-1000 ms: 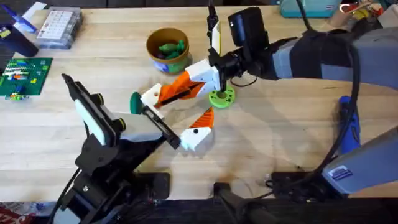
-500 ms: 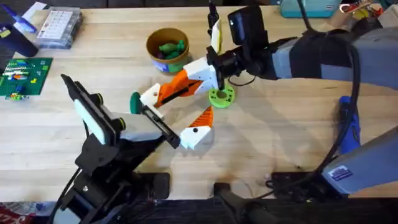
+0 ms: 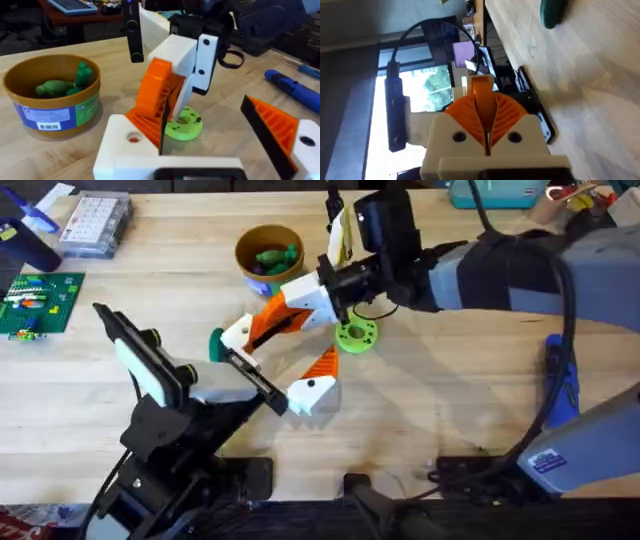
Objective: Pick up the gripper from the table and insert it into the empty holder that is missing its gripper. Then pick up a screw, insert it into the mounting hole, and use the screwdriver to tighten it. Finally, clean up the table by picking up the vegetable and placing it into the bucket.
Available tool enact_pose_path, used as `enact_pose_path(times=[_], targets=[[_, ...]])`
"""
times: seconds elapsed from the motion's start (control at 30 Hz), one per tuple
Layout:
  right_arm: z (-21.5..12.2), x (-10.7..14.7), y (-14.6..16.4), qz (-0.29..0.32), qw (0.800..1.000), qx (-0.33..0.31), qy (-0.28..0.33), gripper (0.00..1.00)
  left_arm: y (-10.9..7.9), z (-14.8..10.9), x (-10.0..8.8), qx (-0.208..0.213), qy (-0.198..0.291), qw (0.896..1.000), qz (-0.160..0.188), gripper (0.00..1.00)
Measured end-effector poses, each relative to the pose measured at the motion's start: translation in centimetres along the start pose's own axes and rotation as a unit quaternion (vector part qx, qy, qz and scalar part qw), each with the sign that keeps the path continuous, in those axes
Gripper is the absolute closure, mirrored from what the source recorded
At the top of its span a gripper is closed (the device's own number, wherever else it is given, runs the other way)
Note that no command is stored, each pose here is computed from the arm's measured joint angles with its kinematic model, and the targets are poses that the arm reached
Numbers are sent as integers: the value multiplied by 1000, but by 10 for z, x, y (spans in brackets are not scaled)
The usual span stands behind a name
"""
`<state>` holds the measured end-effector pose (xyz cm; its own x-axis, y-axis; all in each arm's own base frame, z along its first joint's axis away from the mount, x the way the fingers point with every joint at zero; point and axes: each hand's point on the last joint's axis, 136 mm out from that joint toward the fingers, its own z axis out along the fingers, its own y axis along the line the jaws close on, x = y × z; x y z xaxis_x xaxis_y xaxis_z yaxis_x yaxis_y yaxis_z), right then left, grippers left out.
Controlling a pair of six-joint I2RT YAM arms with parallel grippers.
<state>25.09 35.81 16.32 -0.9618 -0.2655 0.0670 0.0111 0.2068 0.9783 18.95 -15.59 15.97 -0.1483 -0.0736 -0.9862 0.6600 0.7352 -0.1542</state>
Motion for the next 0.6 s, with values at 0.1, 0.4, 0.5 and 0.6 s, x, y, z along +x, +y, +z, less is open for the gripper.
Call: enact_pose_path(times=[0.1,0.4,0.5,0.6], targets=[[2,-1,0,-3,1000,4,-5,981,2,0,0,-6,0,1000,-2,9],[4,-4,-1,-4,1000,10,-14,981,3,0,0,-8,0,1000,-6,9],[5,-7,-2,-7,1000,14,-22,981,3,0,0,-9,1,1000,-9,9],[7,-9,-3,-9,999,19,-29,981,3,0,1,-9,1,1000,-12,9]])
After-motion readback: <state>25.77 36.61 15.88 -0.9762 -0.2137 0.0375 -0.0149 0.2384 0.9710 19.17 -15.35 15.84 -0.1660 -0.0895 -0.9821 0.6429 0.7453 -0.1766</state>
